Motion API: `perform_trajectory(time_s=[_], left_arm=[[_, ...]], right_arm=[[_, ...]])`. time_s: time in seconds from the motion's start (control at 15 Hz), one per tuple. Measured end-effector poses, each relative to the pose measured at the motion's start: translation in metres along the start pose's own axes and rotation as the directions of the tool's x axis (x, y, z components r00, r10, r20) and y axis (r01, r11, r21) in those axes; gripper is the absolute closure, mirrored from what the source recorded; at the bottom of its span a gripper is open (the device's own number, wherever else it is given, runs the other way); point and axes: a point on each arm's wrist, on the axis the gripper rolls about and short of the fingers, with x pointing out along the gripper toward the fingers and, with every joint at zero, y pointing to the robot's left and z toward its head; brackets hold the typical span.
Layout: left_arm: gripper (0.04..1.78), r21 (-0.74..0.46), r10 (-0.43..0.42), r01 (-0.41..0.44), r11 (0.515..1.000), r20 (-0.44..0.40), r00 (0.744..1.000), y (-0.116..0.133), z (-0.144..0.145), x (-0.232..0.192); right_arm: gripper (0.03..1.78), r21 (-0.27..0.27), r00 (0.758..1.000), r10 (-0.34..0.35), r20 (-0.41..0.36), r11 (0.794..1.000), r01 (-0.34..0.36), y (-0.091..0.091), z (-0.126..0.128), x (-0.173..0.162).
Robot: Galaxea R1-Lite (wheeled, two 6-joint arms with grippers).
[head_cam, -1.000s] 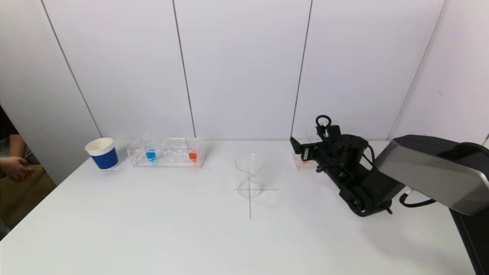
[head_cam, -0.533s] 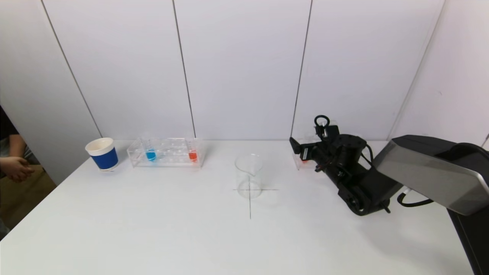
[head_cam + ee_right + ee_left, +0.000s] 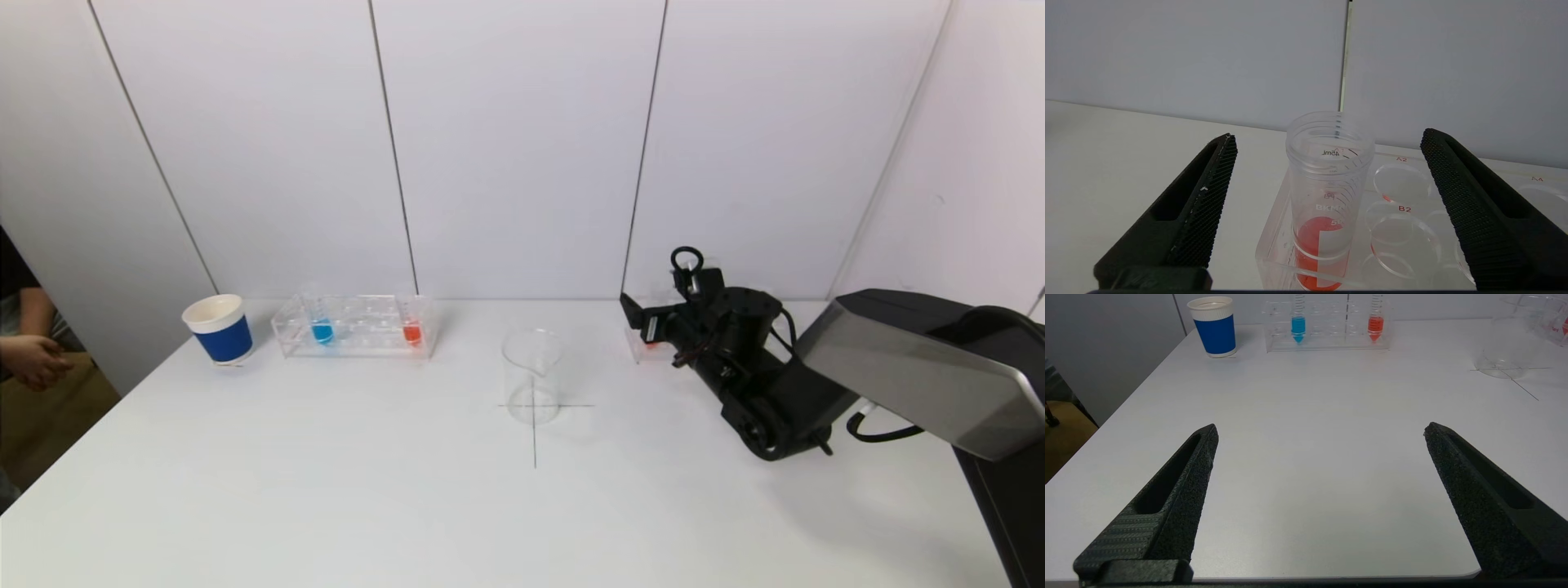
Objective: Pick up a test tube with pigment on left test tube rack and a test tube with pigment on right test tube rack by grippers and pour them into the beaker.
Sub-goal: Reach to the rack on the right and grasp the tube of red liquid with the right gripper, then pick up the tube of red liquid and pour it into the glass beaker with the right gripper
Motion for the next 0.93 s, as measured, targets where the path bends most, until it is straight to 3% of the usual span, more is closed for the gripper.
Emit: perform_trajectory(time_s=[0.13,0.47,0.93], left_arm=[[0.06,0.0,0.0,0.0,1.0,0.0,1.0,0.0,0.0,0.0],[0.06,0.0,0.0,0.0,1.0,0.0,1.0,0.0,0.0,0.0],[0.06,0.0,0.0,0.0,1.0,0.0,1.0,0.0,0.0,0.0]], right_arm=[[0.42,0.0,1.0,0.0,0.001,1.0,0.0,0.0,0.0003,0.0003],[1.27,-0.001,1.0,0.002,-0.005,1.0,-0.002,0.0009,-0.0002,0.0003],[1.3,-0.001,1.0,0.003,-0.005,1.0,-0.003,0.0014,-0.0003,0.0003]])
